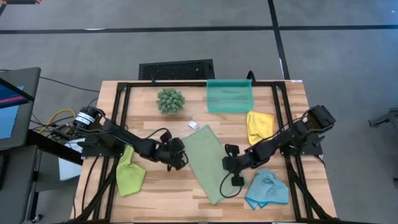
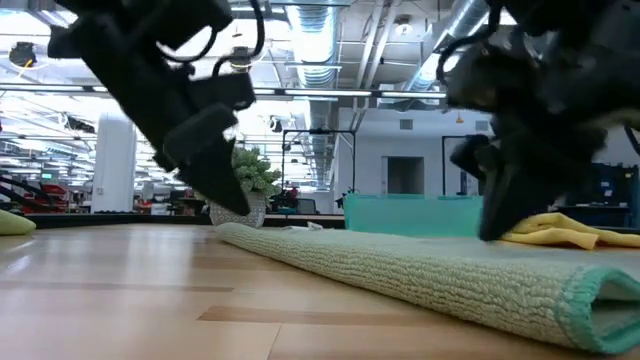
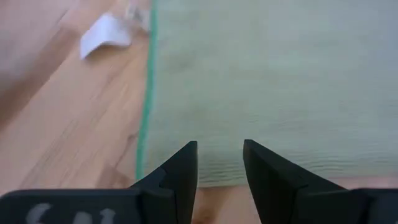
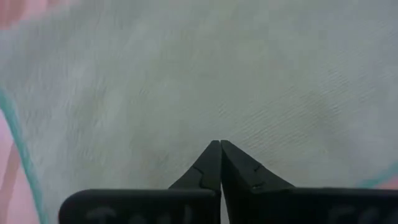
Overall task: Roll microfiber towels into tight, uniform cylinder then place into a basket
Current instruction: Roll the dark green microfiber cloth
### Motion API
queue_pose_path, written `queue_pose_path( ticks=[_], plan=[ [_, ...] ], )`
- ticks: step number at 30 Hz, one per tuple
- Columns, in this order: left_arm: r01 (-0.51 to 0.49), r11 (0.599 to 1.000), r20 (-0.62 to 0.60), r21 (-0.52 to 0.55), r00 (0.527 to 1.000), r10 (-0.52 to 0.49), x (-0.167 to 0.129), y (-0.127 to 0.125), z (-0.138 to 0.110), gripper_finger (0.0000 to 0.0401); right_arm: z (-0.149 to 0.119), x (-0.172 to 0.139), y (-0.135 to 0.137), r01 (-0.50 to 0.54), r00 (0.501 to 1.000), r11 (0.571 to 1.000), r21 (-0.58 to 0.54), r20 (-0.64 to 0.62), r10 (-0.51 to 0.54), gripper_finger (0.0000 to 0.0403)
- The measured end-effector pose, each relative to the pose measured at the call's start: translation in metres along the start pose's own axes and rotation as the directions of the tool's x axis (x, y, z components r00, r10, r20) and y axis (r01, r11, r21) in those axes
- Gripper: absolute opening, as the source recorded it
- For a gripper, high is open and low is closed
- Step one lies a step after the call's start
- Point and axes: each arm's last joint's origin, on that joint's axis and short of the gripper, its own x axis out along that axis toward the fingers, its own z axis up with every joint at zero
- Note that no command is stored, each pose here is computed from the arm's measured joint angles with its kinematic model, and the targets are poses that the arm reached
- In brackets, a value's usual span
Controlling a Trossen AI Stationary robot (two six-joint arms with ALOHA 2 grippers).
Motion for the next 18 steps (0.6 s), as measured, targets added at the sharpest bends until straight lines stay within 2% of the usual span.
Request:
queue_pose_path(
  ticks=[5, 8, 10, 13, 18],
  plan=[
    [-0.158, 0.987, -0.001, -0.016, 0.987, 0.158, 0.019, 0.021, -0.01, 0.0123, 0.0, 0.01, 0.006, -0.12, 0.993, 0.993, -0.001, -0.022, 0.12, 0.0027],
    [-0.233, 0.97, 0.038, -0.063, 0.971, 0.236, 0.034, 0.032, -0.003, 0.0123, 0.007, 0.014, 0.011, -0.205, 0.978, 0.979, -0.017, 0.042, 0.205, 0.0022],
    [-0.26, 0.965, 0.039, -0.038, 0.965, 0.261, 0.039, 0.038, 0.001, 0.0123, 0.02, 0.012, 0.015, -0.231, 0.964, 0.972, -0.036, 0.123, 0.234, 0.0019],
    [-0.275, 0.961, 0.042, -0.021, 0.96, 0.276, 0.038, 0.041, 0.01, 0.0123, 0.032, 0.005, 0.015, -0.227, 0.957, 0.973, -0.042, 0.176, 0.231, 0.0017],
    [-0.24, 0.97, 0.074, 0.029, 0.969, 0.237, 0.026, 0.027, 0.019, 0.0123, 0.033, 0.003, 0.012, -0.103, 0.971, 0.994, -0.044, 0.213, 0.11, 0.0022]
  ],
)
